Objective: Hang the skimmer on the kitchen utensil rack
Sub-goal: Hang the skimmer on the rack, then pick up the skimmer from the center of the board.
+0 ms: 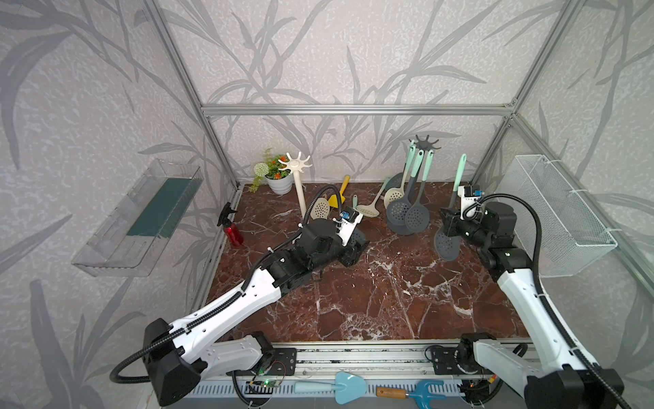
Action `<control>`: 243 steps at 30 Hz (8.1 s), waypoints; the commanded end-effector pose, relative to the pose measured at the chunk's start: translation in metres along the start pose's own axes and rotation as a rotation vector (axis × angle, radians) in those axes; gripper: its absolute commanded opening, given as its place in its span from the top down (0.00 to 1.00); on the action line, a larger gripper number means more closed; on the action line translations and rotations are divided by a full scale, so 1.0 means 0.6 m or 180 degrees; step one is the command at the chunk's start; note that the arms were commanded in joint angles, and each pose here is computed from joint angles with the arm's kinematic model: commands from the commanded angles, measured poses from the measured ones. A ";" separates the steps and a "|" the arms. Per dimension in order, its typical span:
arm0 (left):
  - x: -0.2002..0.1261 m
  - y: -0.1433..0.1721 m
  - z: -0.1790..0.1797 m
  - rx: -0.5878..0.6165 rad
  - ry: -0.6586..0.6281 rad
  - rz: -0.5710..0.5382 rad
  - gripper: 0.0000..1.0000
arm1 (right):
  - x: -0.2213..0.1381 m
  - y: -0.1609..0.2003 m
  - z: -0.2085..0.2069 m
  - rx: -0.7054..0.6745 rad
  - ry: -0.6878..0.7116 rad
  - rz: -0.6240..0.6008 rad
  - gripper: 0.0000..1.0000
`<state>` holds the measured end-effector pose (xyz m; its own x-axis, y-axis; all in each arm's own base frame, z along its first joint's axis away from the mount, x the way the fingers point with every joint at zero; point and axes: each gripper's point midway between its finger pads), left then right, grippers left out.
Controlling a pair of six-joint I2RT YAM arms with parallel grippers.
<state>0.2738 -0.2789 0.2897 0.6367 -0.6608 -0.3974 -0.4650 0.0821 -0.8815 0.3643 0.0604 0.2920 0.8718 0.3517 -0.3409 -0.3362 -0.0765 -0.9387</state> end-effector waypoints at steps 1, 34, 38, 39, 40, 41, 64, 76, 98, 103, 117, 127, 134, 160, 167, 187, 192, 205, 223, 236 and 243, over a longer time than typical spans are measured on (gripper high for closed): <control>0.005 -0.004 0.031 0.0088 -0.0149 -0.0047 0.31 | 0.006 -0.032 0.013 -0.0105 -0.0345 -0.0090 0.98; 0.029 0.042 0.075 0.0080 0.0147 0.0120 0.16 | 0.067 -0.041 -0.050 -0.0626 -0.0439 0.0533 0.98; 0.029 0.043 0.076 0.0080 0.0143 0.0125 0.16 | 0.068 -0.039 -0.054 -0.0614 -0.0437 0.0550 0.98; 0.029 0.043 0.076 0.0078 0.0139 0.0124 0.16 | 0.068 -0.038 -0.054 -0.0616 -0.0438 0.0553 0.98; 0.029 0.043 0.076 0.0078 0.0146 0.0123 0.16 | 0.070 -0.036 -0.055 -0.0614 -0.0443 0.0573 0.98; 0.030 0.044 0.075 0.0073 0.0150 0.0131 0.16 | 0.070 -0.034 -0.055 -0.0612 -0.0451 0.0588 0.98; 0.022 0.041 0.072 0.0081 0.0170 0.0109 0.16 | 0.096 0.000 -0.054 -0.0486 -0.0645 0.0810 0.98; 0.018 0.042 0.070 0.0084 0.0190 0.0108 0.16 | 0.109 0.021 -0.041 -0.0484 -0.0766 0.0947 0.95; 0.014 0.035 0.094 0.0035 -0.0095 0.0076 0.16 | 0.046 -0.063 -0.085 -0.0429 0.0223 0.0438 0.53; 0.023 0.040 0.112 -0.0028 -0.0281 0.0104 0.16 | -0.002 -0.048 -0.079 -0.0232 0.0536 0.0188 0.50; 0.051 0.046 0.147 -0.0378 -0.0630 0.0242 0.20 | -0.071 0.067 0.116 -0.0415 0.0397 0.0051 0.49; 0.084 0.071 0.174 -0.0661 -0.0921 0.0534 0.30 | -0.072 0.171 0.230 -0.0625 -0.0130 0.0530 0.49; 0.112 0.113 0.175 -0.0685 -0.1194 0.0839 0.33 | -0.061 0.223 0.251 -0.0632 -0.0358 0.0618 0.49; 0.325 0.110 0.274 -0.0758 -0.2368 0.1531 0.45 | -0.077 0.269 0.300 -0.0755 -0.1073 0.0418 0.49; 0.359 0.122 0.303 -0.0791 -0.2319 0.1625 0.49 | -0.082 0.262 0.299 -0.0766 -0.1074 0.0341 0.49; 0.447 0.168 0.360 -0.0996 -0.2228 0.1701 0.67 | -0.067 0.254 0.300 -0.0822 -0.1007 0.0372 0.49; 0.455 0.156 0.362 -0.1051 -0.2141 0.1624 0.88 | -0.071 0.249 0.299 -0.0817 -0.1001 0.0346 0.49; 0.373 0.012 0.292 -0.1202 -0.1912 0.1243 1.00 | -0.090 0.219 0.305 -0.0741 -0.1102 0.0103 0.49; 0.170 -0.034 0.100 -0.1023 -0.1455 0.0773 1.00 | -0.114 0.188 0.328 0.0006 -0.1398 -0.0022 0.49; 0.039 0.055 0.001 -0.1183 -0.0479 0.0367 1.00 | -0.109 0.144 0.358 0.0828 -0.1690 -0.0133 0.50; 0.016 0.095 -0.018 -0.1202 -0.0107 0.0336 1.00 | -0.103 0.102 0.370 0.1223 -0.1792 -0.0268 0.50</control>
<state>0.2503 -0.2779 0.2173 0.5876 -0.5599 -0.5841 -0.7444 -0.0910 -0.6615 0.2077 0.2352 0.2226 0.6064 0.7619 -0.2275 -0.5058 0.1488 -0.8497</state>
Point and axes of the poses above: each gripper's point midway between its finger pads, its own x axis out along the fingers, its own z axis along the line the jaws close on, y = z × x, and after that the axes turned 11 degrees about -x, right-handed
